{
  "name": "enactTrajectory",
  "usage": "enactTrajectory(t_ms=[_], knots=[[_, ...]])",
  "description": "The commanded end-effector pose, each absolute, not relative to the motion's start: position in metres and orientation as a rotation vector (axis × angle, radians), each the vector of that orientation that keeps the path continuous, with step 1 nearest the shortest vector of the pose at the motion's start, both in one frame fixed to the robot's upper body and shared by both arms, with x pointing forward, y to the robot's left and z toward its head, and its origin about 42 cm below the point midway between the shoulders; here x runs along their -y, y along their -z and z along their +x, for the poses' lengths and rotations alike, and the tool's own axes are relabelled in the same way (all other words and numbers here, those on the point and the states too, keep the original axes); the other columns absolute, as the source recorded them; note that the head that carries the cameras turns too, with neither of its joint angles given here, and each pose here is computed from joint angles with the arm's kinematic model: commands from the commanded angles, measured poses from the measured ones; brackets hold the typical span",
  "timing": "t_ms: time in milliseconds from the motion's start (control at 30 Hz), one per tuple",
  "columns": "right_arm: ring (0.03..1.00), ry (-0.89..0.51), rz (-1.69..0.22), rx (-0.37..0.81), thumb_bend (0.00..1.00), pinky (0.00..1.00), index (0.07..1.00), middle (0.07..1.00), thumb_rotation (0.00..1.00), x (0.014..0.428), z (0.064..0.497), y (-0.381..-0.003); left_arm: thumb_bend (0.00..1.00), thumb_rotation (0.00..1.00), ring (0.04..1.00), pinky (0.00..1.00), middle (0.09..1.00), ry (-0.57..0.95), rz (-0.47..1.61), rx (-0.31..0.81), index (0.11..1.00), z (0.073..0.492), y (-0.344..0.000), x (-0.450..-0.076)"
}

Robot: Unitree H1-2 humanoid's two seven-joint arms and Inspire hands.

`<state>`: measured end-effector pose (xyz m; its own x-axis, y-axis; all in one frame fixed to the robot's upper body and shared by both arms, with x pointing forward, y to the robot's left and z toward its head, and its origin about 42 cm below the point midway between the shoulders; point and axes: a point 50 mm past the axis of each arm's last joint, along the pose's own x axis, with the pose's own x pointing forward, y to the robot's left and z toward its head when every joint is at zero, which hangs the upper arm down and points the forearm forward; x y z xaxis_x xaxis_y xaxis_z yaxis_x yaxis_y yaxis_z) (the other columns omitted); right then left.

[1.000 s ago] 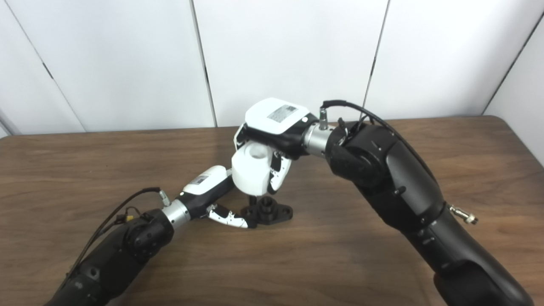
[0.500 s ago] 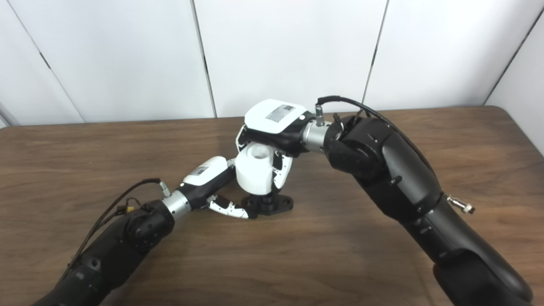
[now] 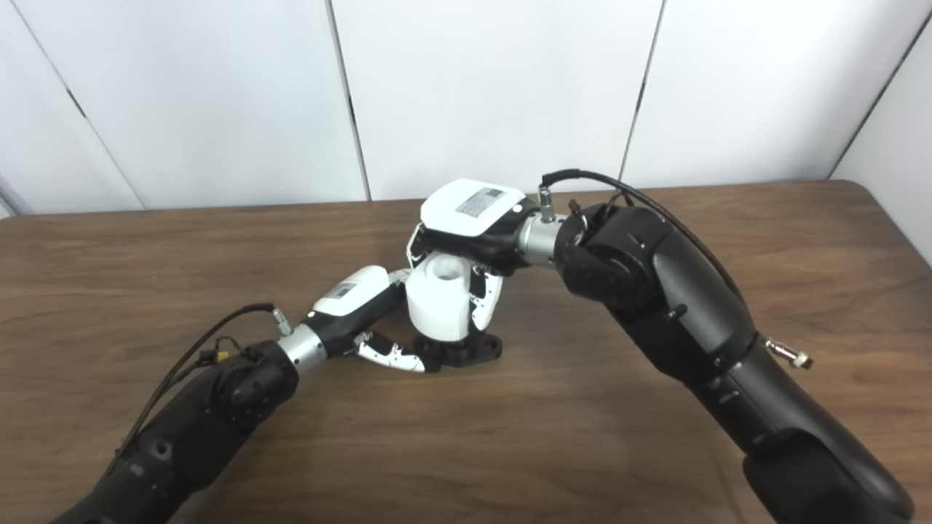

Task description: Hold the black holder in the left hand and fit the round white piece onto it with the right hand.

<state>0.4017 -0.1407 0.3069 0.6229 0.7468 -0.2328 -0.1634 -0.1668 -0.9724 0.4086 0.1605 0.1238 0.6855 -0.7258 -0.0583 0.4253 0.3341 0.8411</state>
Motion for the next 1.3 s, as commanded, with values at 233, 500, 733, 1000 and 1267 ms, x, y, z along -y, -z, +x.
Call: enactTrajectory(t_ms=[233,500,733,1000,1267], knots=[[0.745,-0.863,-1.531,0.524,0.52,0.68,0.483,0.732,0.14,0.143,0.402,-0.309,0.52,0.07,0.952,0.9,0.897,0.905,1.056,0.139,0.48,0.382,-0.076,-0.17],[0.76,-0.879,-1.544,0.507,0.52,0.66,0.483,0.74,0.14,0.145,0.403,-0.304,0.52,0.07,0.95,0.9,0.894,0.906,1.059,0.139,0.48,0.382,-0.076,-0.17],[0.761,-0.873,-1.55,0.504,0.52,0.66,0.483,0.739,0.14,0.146,0.403,-0.303,0.52,0.07,0.953,0.9,0.897,0.906,1.058,0.129,0.48,0.381,-0.077,-0.17],[0.756,-0.872,-1.54,0.497,0.52,0.66,0.484,0.739,0.14,0.147,0.404,-0.299,0.52,0.07,0.951,0.9,0.895,0.909,1.061,0.131,0.48,0.381,-0.076,-0.17],[0.752,-0.843,-1.536,0.483,0.52,0.66,0.484,0.738,0.14,0.148,0.407,-0.291,0.52,0.07,0.95,0.88,0.896,0.908,1.065,0.138,0.48,0.381,-0.077,-0.169]])
